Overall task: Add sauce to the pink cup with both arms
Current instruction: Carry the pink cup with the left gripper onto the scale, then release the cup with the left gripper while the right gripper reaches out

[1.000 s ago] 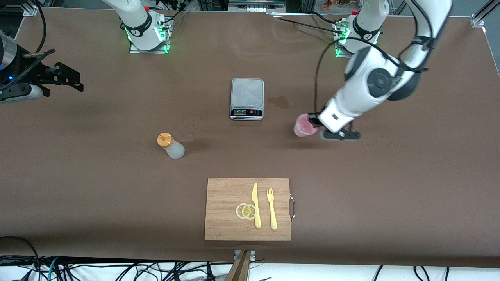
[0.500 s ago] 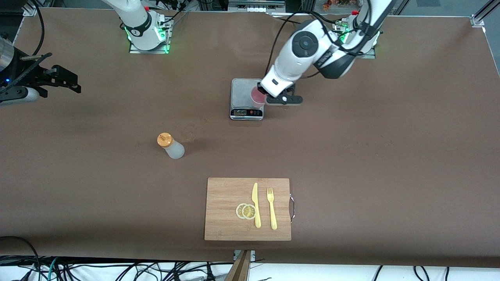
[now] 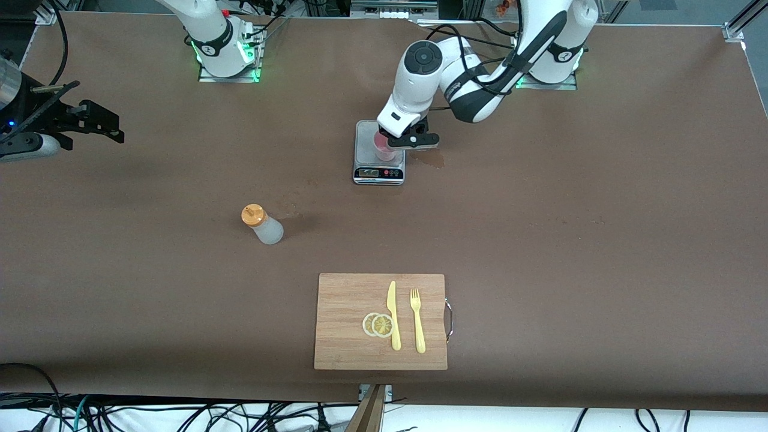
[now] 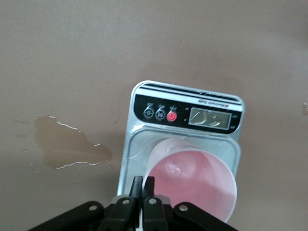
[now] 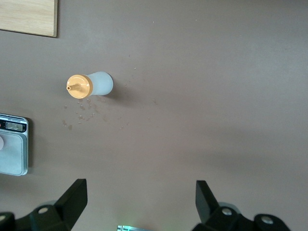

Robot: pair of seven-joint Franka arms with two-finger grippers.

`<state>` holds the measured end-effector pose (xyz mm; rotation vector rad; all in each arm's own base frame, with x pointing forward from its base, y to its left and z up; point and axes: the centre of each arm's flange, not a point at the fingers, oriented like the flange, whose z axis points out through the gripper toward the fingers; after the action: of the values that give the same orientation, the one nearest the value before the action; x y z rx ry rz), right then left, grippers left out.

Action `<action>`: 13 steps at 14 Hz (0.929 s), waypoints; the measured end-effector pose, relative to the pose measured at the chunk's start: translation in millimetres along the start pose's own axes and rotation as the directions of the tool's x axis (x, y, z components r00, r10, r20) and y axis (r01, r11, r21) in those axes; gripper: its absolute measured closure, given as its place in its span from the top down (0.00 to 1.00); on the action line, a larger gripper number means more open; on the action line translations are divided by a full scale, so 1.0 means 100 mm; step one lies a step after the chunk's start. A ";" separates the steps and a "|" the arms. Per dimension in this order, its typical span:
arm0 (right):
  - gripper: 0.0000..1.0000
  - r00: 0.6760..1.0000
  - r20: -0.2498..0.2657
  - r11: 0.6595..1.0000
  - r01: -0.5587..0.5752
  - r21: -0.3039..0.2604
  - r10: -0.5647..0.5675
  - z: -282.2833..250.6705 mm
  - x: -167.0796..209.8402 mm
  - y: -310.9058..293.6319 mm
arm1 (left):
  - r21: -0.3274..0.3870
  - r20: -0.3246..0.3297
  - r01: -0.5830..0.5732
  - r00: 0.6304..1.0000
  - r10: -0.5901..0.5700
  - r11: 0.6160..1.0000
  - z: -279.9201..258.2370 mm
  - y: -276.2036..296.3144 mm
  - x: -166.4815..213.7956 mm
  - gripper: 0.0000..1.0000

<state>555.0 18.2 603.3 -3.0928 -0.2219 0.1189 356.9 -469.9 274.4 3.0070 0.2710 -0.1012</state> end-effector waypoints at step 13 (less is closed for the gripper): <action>1.00 0.874 0.065 0.874 0.473 0.113 -0.481 0.30 0.05 -0.14 | 0.235 0.026 0.086 0.995 -0.095 0.968 -0.96 0.09 0.44 1.00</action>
<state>555.6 34.0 573.4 -2.8359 -0.9441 0.2430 407.4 -459.2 366.6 3.2210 0.4214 -0.2123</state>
